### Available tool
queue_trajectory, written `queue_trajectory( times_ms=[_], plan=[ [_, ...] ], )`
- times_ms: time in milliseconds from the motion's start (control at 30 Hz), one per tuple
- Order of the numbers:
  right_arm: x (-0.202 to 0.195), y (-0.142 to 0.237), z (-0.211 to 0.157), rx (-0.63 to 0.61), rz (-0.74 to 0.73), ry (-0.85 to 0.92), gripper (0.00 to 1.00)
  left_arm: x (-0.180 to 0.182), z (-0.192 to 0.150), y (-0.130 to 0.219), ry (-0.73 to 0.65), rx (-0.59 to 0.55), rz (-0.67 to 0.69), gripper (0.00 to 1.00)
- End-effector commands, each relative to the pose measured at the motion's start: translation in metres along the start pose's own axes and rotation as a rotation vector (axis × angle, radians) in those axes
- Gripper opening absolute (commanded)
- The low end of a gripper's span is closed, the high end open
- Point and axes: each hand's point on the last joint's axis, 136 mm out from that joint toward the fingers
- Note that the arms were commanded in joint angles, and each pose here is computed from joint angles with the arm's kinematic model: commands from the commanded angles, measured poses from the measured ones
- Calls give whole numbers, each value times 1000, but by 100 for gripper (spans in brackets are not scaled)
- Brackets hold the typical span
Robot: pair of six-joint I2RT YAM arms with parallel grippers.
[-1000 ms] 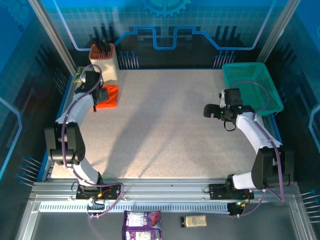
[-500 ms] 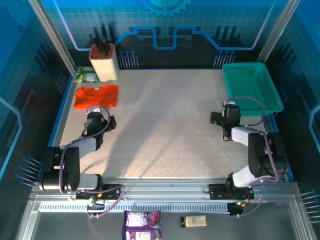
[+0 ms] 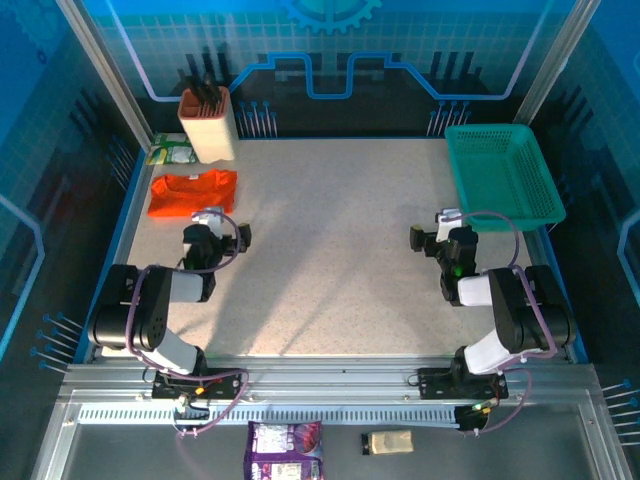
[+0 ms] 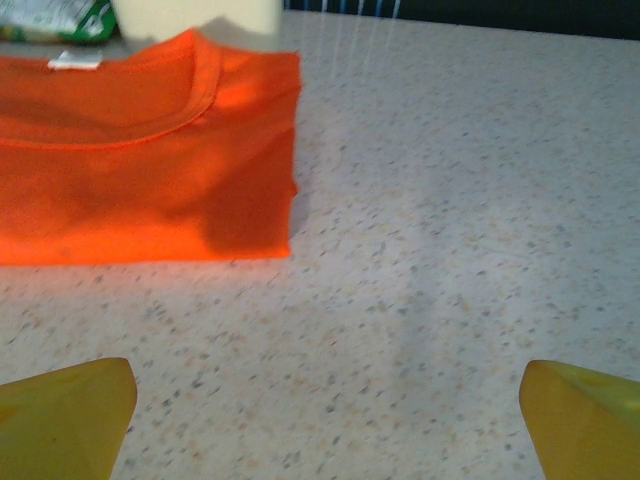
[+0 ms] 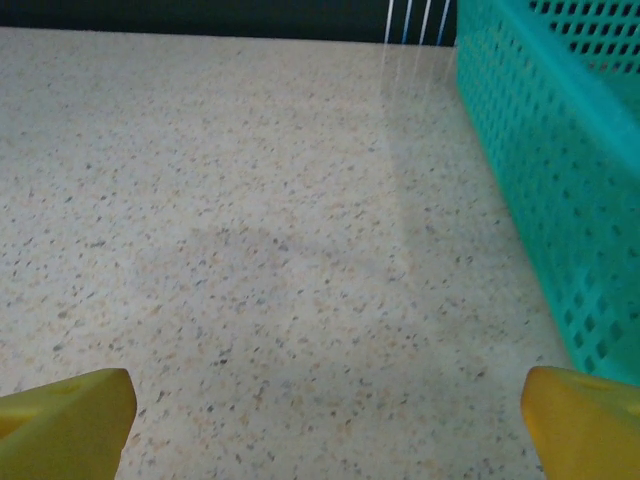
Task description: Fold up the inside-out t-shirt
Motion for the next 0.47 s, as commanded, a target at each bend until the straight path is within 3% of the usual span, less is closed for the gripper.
queue_trajectory(
  times_ms=[0, 433],
  plan=[
    [-4, 3, 15, -80, -44, 3, 100, -2, 15, 0, -39, -66, 9, 99],
    [9, -4, 15, -42, 5, 49, 100, -2, 15, 0, -39, -66, 5, 99]
  ],
)
Point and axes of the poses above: each hand's point on the last joint's axis, 136 mm out from that joint toward the fingers, its own y axis back along the fingers, its own x axis along the line the jaws close on, z = x × y, and after that the axes turned 4 degrees about -y, right-handed
